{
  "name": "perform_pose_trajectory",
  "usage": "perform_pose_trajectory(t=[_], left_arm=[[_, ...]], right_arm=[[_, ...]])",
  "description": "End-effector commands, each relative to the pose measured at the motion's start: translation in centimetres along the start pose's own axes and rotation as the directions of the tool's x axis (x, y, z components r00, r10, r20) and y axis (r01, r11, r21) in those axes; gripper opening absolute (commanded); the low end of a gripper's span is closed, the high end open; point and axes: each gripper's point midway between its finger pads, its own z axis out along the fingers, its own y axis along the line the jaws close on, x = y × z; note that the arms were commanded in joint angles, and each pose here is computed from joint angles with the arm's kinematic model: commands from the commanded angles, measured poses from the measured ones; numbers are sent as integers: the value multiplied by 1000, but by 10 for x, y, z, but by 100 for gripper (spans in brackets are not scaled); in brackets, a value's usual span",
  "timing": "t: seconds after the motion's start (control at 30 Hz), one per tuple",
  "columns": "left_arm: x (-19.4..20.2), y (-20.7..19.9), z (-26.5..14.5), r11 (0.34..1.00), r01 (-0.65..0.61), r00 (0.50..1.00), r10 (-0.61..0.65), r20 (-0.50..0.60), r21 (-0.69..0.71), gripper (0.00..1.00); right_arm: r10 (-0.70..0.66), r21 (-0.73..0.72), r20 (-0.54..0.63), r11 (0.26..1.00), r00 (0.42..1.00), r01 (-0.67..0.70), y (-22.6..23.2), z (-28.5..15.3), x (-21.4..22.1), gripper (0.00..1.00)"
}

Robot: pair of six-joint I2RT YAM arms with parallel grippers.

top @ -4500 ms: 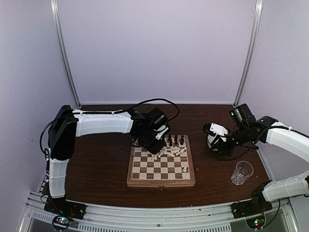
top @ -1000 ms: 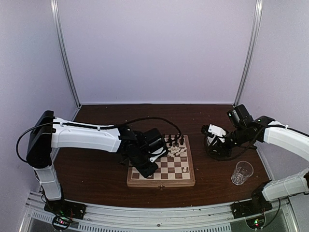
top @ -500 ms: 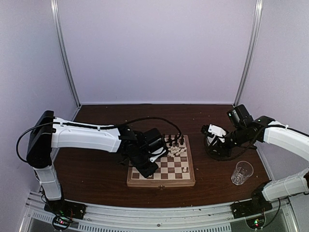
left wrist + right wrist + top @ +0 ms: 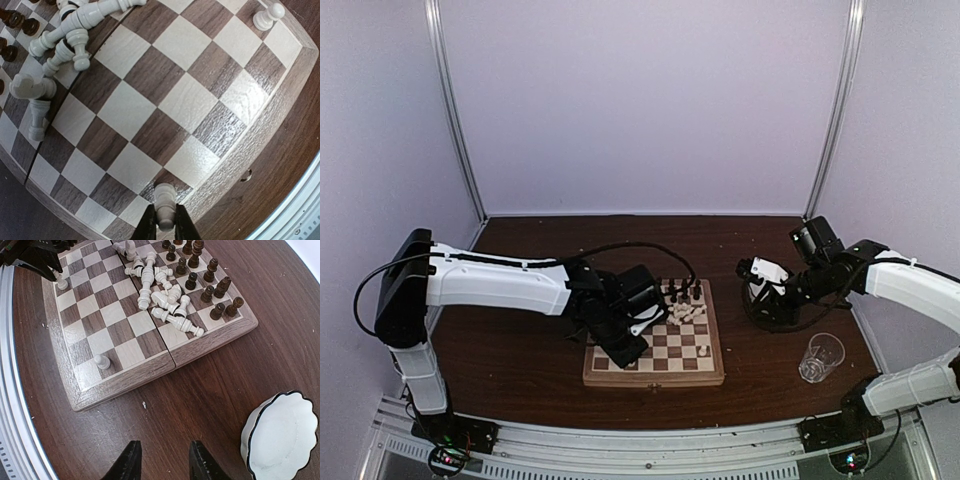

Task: Set up the chess pieces on the board
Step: Place the bishop on c1.

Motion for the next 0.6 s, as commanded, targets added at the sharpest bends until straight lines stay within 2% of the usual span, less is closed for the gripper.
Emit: perform_pose_trajectory(t=[0.0,0.3,0.47,0.57], left_arm=[[2,-2,0,1000,10,1000,-10,-3,14,15],[-15,-4,-23,1000,-3,999,2,40,18,40],[-38,4,-53,999,-30,994,32,109,-22,49],[-55,23,-66,999,0,988,7,154,-44,51]], right_arm=[[-10,8,2,1000,1000,10,-3,2,0,35],[-11,13,2,1000,1000,11,-3,1,0,35],[-13,17,4,1000,1000,13,-4,0,0,35],[-12,15,3,1000,1000,12,-3,1,0,35]])
